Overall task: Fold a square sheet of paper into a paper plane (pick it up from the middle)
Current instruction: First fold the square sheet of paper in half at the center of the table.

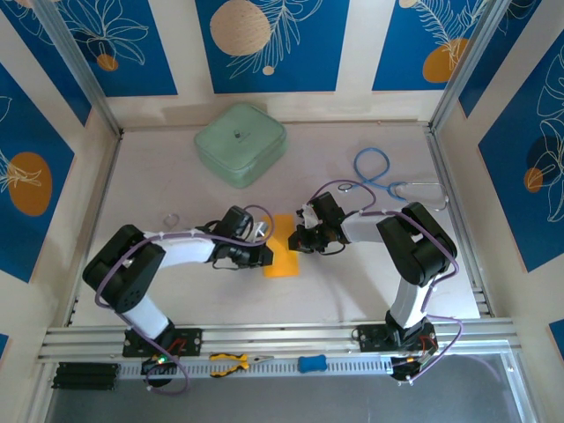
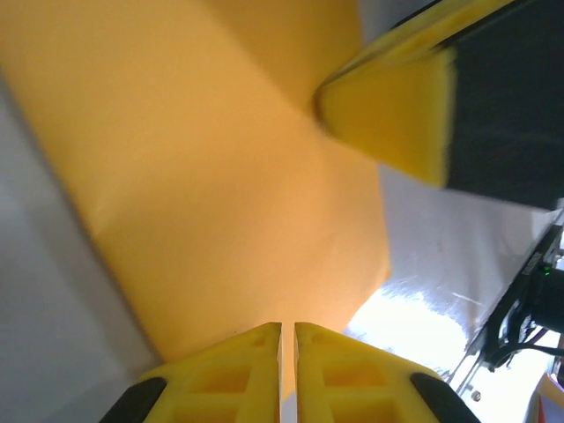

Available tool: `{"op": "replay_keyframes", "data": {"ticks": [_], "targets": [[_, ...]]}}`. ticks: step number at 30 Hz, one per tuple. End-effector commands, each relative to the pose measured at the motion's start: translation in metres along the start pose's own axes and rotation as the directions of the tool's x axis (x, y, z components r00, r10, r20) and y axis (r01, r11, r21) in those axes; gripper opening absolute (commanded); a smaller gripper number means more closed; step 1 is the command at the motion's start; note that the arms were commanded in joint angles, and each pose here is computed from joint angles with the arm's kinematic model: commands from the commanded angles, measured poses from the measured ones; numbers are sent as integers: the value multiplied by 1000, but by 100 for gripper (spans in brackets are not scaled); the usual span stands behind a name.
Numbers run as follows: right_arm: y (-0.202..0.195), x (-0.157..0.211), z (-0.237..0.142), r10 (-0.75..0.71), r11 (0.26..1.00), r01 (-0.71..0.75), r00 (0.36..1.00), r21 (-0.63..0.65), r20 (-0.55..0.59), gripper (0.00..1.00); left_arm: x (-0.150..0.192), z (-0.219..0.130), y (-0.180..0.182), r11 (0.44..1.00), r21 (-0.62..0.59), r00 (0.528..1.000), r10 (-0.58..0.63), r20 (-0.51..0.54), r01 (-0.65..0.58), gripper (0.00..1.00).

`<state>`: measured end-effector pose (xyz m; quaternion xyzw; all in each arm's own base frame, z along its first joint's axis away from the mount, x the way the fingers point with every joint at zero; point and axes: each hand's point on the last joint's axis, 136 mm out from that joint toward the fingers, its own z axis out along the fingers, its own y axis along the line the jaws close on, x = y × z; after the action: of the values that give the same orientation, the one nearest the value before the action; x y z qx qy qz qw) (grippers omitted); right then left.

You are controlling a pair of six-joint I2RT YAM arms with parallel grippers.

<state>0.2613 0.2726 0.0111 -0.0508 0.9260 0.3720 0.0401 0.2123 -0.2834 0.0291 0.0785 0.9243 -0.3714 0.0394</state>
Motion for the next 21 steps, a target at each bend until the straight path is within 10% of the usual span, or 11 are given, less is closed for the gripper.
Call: {"op": "replay_keyframes", "data": {"ticks": [1, 12, 21], "targets": [[-67, 59, 5, 166, 960, -127, 976, 251, -142, 0, 24, 4, 12, 1000, -10, 997, -12, -71, 11, 13], [-54, 51, 6, 114, 970, -79, 983, 231, -142, 0, 54, -4, 16, 998, -57, 994, 11, -110, -17, 13], [19, 23, -26, -37, 994, 39, 999, 99, -21, 16, -6, -53, -3, 986, -155, 988, 78, 130, -57, 14]]}}
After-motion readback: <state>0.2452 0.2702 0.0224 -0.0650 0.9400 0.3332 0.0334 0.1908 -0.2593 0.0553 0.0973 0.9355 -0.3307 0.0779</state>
